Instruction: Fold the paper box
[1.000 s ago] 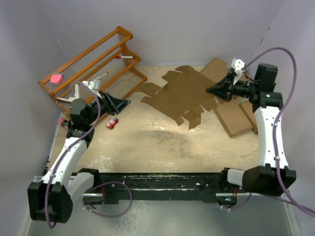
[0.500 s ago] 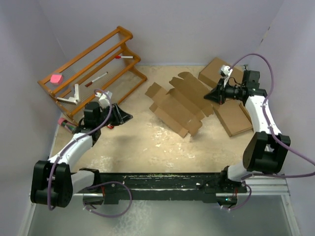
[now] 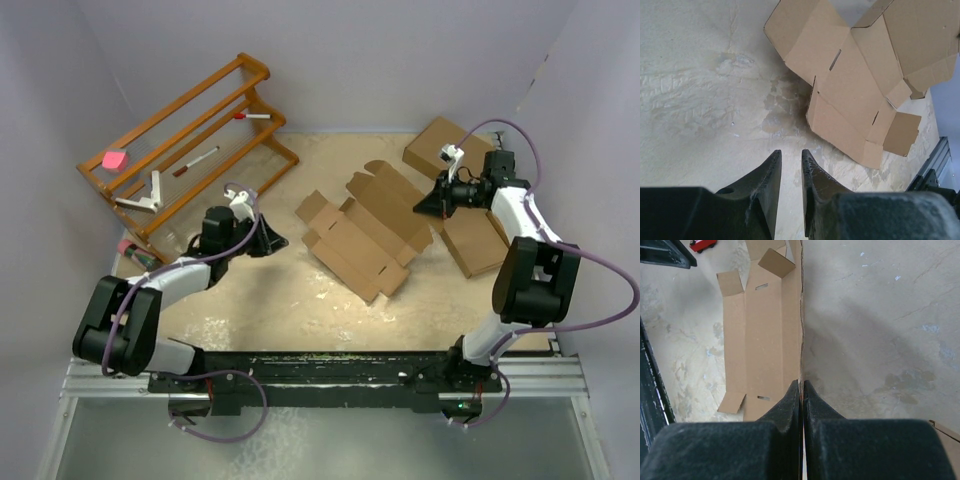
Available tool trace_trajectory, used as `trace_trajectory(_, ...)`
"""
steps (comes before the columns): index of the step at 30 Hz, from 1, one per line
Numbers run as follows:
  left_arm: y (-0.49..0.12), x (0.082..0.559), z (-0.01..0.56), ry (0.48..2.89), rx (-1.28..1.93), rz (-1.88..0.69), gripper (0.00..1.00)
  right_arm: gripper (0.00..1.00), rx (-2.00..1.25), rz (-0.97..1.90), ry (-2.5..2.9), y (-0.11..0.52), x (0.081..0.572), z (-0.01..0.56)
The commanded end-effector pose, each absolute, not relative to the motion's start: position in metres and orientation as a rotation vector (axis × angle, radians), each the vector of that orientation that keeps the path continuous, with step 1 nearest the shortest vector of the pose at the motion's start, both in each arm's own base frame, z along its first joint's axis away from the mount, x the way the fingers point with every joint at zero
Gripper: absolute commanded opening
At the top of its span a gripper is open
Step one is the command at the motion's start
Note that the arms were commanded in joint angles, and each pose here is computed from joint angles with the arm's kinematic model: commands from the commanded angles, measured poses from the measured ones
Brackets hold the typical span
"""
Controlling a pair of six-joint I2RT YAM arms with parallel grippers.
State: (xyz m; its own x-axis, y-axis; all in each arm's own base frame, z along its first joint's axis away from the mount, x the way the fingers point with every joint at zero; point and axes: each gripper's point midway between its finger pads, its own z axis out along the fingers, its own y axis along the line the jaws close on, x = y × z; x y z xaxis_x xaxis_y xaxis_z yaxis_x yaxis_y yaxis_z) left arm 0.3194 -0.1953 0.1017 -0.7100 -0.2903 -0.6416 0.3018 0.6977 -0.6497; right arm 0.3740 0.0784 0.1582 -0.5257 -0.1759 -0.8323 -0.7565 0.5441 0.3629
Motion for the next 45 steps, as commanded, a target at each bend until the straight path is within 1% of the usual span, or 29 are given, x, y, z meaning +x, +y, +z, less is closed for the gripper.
trace_trajectory(1,-0.203,0.346,0.122,2.011,0.073,-0.929,0.24,0.00,-0.756,0.970,1.978,0.081,0.372,0.168)
trace_trajectory(3,-0.203,0.354,0.120,1.988,0.080,-0.911,0.19,0.00,-0.755,0.978,1.979,0.081,0.371,0.167)
trace_trajectory(6,-0.208,0.368,0.118,1.974,0.093,-0.902,0.05,0.00,-0.752,0.987,1.983,0.082,0.370,0.165)
trace_trajectory(9,-0.217,0.379,0.116,1.977,0.107,-0.930,0.04,0.00,-0.749,0.990,1.988,0.082,0.369,0.163)
trace_trajectory(16,-0.235,0.378,0.089,2.057,0.098,-1.025,0.12,0.00,-0.749,1.035,1.965,0.086,0.366,0.166)
trace_trajectory(21,-0.247,0.364,0.076,2.048,0.048,-1.188,0.16,0.00,-0.747,1.047,1.959,0.087,0.366,0.165)
trace_trajectory(27,-0.253,0.347,0.081,1.991,-0.033,-1.350,0.20,0.00,-0.744,1.045,1.967,0.086,0.366,0.163)
trace_trajectory(35,-0.249,0.335,0.076,2.021,-0.223,-1.436,0.23,0.00,-0.743,1.051,1.965,0.087,0.365,0.163)
trace_trajectory(39,-0.248,0.330,0.069,1.986,-0.351,-1.527,0.28,0.00,-0.742,1.055,1.967,0.087,0.364,0.162)
trace_trajectory(45,-0.251,0.325,0.079,1.901,-0.425,-1.673,0.36,0.00,-0.738,1.059,1.971,0.087,0.364,0.161)
